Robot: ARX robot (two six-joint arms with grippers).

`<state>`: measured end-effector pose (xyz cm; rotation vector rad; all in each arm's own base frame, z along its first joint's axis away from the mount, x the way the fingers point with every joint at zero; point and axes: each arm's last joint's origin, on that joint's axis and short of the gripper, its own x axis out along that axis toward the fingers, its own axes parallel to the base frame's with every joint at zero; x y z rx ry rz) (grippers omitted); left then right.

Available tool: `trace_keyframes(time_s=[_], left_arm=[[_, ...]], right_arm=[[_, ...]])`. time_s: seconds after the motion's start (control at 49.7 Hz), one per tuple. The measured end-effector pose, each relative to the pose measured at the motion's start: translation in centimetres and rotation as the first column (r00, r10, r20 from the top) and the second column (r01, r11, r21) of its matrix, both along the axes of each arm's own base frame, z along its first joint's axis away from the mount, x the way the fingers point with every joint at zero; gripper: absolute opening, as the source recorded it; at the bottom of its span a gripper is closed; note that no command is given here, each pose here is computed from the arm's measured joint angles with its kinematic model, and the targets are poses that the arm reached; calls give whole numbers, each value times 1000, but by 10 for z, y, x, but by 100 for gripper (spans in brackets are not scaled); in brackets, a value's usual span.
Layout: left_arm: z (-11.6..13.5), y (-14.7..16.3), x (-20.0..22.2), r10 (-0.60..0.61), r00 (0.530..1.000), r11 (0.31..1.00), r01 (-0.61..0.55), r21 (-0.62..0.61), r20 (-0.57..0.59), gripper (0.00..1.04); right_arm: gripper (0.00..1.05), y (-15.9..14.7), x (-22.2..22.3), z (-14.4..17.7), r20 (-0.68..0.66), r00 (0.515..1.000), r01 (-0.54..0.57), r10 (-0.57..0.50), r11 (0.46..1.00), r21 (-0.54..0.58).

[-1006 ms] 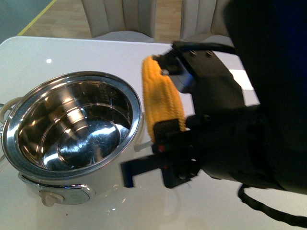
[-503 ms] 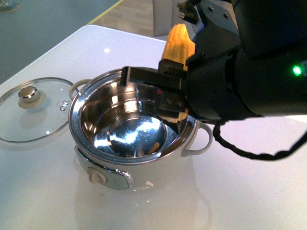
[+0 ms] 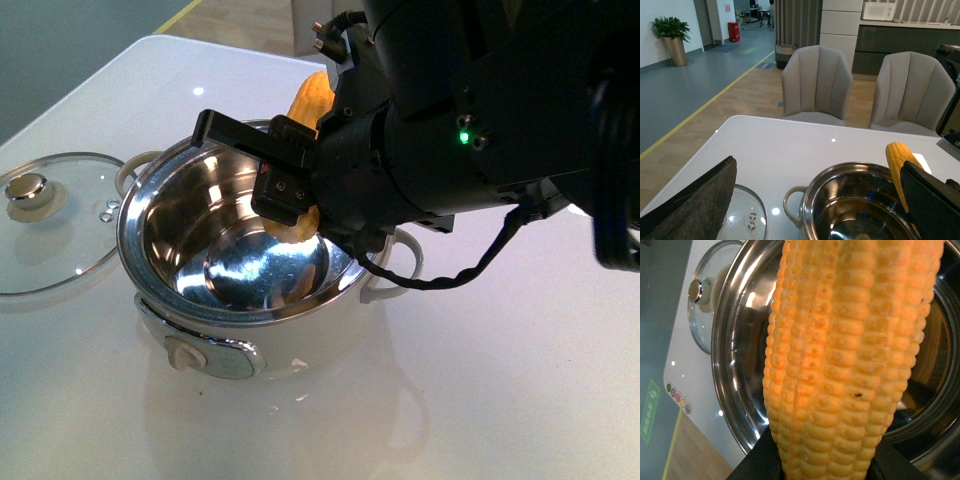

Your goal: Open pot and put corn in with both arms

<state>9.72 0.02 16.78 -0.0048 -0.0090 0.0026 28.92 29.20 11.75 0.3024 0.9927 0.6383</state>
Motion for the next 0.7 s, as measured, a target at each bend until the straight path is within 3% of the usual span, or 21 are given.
trace_keyframes(time_s=[0.201, 0.543, 0.604, 0.704], left_arm=[[0, 0, 0, 0, 1000, 1000, 0, 0, 0, 98], [0, 0, 0, 0, 1000, 1000, 0, 0, 0, 98], [0, 0, 0, 0, 1000, 1000, 0, 0, 0, 98], [0, 0, 0, 0, 1000, 1000, 0, 0, 0, 98]], right_arm=[[23, 5, 5, -14, -45, 999, 15, -15, 1000, -13], [91, -1, 3, -16, -69, 997, 42, -42, 999, -3], [97, -6, 2, -13, -69, 996, 55, -55, 998, 7], [96, -17, 2, -4, -58, 995, 79, -76, 996, 38]])
